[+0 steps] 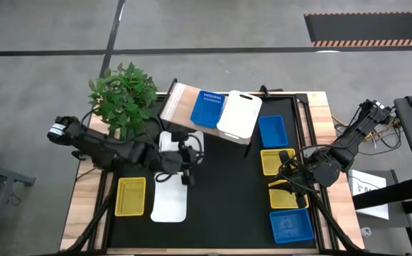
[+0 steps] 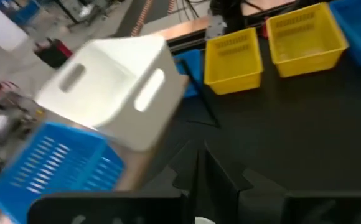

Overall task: Stack baskets on shelf by color
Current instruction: Stack the top white bin on top of the other white bin on the shelf

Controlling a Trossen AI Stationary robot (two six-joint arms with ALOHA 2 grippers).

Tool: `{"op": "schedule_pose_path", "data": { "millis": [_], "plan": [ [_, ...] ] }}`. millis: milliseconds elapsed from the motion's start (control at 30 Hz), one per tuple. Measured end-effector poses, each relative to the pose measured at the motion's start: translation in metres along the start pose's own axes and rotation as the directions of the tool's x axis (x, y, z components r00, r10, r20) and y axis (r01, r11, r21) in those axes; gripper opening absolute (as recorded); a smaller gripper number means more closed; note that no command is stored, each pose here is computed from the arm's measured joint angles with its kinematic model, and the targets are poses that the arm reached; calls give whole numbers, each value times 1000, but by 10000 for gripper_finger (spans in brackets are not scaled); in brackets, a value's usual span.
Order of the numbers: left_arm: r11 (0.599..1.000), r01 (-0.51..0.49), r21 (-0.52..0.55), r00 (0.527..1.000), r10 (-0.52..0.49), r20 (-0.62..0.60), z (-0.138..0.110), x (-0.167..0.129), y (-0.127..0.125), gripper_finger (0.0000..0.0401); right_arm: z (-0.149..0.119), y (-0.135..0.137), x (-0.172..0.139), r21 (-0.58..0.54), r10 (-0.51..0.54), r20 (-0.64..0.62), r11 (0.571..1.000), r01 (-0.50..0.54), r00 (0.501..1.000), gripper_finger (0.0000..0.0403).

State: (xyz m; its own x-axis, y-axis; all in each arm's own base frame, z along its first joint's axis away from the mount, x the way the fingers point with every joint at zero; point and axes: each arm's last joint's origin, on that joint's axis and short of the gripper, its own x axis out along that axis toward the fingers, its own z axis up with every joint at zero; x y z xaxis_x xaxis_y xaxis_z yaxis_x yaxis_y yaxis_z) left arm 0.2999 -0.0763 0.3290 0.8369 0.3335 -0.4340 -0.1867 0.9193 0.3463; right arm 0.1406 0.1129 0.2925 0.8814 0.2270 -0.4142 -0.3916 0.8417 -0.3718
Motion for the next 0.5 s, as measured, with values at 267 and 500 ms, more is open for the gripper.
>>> {"op": "schedule_pose_path", "data": {
  "millis": [267,500],
  "plan": [
    [975,13,-220,997,-29,-69,-27,6,-17,11,0,0,0,8,0,0,1000,0,1000,66],
    [916,-59,-396,994,17,-109,-63,20,-24,11,0,0,0,9,0,1,1000,0,1000,66]
  ]
}}
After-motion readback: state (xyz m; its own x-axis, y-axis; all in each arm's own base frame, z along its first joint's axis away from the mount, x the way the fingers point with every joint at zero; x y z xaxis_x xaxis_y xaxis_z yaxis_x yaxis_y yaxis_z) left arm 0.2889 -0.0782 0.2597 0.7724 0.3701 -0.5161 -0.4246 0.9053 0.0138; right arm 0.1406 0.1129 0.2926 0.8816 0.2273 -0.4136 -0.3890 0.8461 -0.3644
